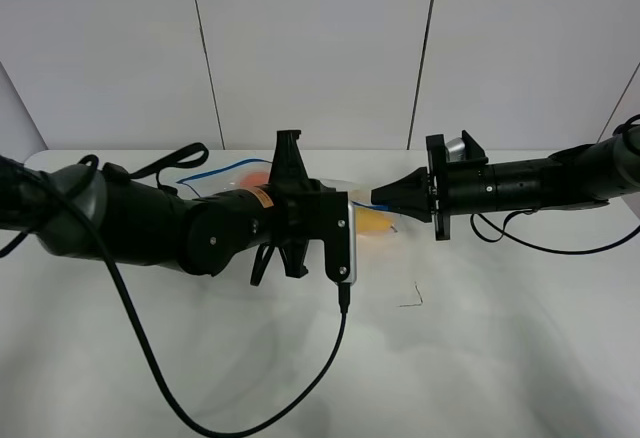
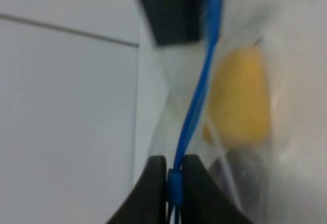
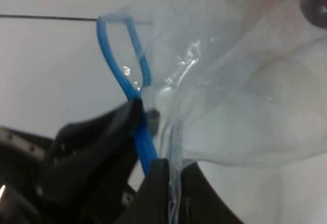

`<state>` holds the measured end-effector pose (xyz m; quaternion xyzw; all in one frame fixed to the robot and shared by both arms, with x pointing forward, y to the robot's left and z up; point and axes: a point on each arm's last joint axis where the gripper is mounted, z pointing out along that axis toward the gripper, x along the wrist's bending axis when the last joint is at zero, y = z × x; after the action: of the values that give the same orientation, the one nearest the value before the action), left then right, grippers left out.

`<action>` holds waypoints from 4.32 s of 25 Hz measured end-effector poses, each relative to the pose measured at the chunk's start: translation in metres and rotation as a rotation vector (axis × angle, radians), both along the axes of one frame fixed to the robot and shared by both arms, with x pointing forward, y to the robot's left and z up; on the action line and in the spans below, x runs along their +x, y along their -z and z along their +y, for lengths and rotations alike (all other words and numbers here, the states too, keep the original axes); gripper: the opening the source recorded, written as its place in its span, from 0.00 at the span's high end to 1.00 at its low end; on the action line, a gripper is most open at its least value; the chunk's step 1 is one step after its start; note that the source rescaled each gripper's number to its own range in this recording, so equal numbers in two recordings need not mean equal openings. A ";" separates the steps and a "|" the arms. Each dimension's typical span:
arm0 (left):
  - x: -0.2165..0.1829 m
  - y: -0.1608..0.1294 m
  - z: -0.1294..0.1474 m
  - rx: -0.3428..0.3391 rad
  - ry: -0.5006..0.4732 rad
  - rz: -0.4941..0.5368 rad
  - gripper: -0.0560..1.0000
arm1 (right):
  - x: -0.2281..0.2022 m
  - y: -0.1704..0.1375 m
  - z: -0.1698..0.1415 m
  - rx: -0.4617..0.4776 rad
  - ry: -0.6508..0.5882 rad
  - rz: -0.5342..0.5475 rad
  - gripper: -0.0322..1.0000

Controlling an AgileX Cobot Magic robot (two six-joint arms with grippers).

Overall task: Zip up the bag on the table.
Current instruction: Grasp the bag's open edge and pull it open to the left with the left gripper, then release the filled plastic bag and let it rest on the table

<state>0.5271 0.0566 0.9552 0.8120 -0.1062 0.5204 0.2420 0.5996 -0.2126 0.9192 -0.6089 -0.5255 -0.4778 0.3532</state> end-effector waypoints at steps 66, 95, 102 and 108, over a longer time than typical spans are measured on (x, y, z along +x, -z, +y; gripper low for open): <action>0.037 0.021 0.205 -0.213 -0.645 0.015 0.34 | -0.003 0.002 0.000 -0.022 -0.034 0.011 0.97; 0.037 0.024 0.215 -1.108 -0.937 0.296 0.18 | -0.003 0.002 0.000 -0.021 -0.032 0.017 0.97; 0.036 0.027 0.215 -1.087 -0.948 0.319 0.18 | -0.003 0.002 0.000 -0.021 -0.032 0.017 0.97; 0.035 0.029 0.216 -1.005 -0.958 0.318 0.06 | -0.003 0.002 0.000 -0.021 -0.032 0.018 0.97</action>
<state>0.5619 0.2729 0.9259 0.6257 0.5519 0.4306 0.3442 0.5963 -0.2126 0.9170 -0.6083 -0.5371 -0.4610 0.3590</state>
